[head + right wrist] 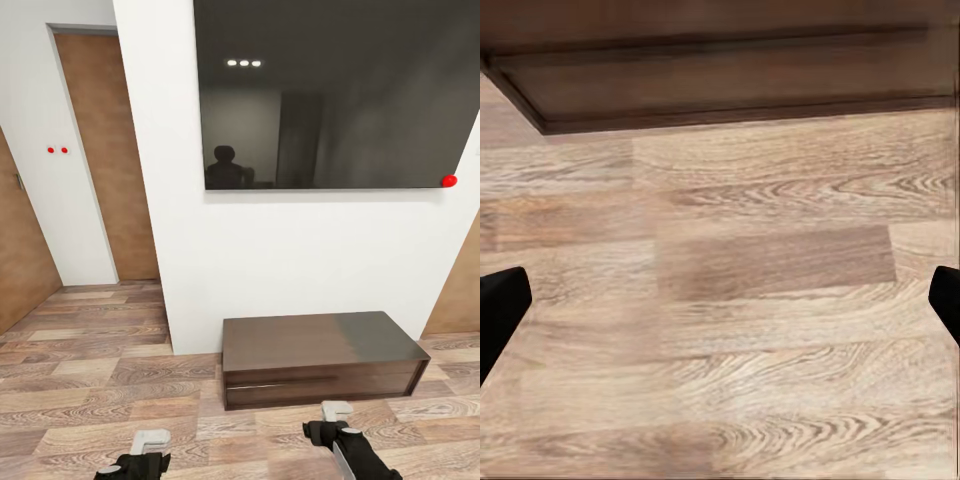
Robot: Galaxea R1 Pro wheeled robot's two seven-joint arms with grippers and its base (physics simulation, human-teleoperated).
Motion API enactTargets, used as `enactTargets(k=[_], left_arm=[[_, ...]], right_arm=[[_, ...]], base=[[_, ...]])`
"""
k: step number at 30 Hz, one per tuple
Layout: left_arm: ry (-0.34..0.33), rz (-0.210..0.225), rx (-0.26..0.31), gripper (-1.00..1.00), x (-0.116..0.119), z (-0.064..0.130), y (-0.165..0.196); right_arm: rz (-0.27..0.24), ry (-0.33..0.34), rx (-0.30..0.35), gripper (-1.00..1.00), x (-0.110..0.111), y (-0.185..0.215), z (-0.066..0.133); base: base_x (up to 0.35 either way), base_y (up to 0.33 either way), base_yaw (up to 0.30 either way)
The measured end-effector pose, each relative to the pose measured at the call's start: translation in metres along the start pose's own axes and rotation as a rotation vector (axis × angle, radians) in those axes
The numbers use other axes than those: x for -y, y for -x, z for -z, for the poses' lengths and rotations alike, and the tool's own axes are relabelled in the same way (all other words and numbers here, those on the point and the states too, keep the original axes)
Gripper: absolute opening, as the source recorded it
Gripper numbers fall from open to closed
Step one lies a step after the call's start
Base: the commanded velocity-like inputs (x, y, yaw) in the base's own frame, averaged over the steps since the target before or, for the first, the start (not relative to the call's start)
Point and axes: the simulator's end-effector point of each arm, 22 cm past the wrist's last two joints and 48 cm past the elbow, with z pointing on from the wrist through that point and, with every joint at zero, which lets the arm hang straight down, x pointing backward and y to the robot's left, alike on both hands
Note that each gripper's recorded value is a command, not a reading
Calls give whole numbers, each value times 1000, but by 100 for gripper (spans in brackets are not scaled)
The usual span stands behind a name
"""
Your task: In the bedroom, move the book from the bed onto either nightstand, and place the two sandals side by side next to the bed.
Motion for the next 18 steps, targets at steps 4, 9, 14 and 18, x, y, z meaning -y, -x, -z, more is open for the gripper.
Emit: enactTargets(k=[4,9,14,18], left_arm=[[-26,10,39,100,24,20,34],[-20,35,102,100,39,49,62],[-70,43,117,100,73,57,69],[-92,39,113,100,90,58,66]], right_arm=[[4,1,56,100,0,56,26],[6,0,139,100,1,101,59],[12,-11,227,100,9,139,84],[21,-21,303,100,15,168,109]], base=[[0,0,-93],[0,0,-198],[0,0,-235],[0,0,-248]])
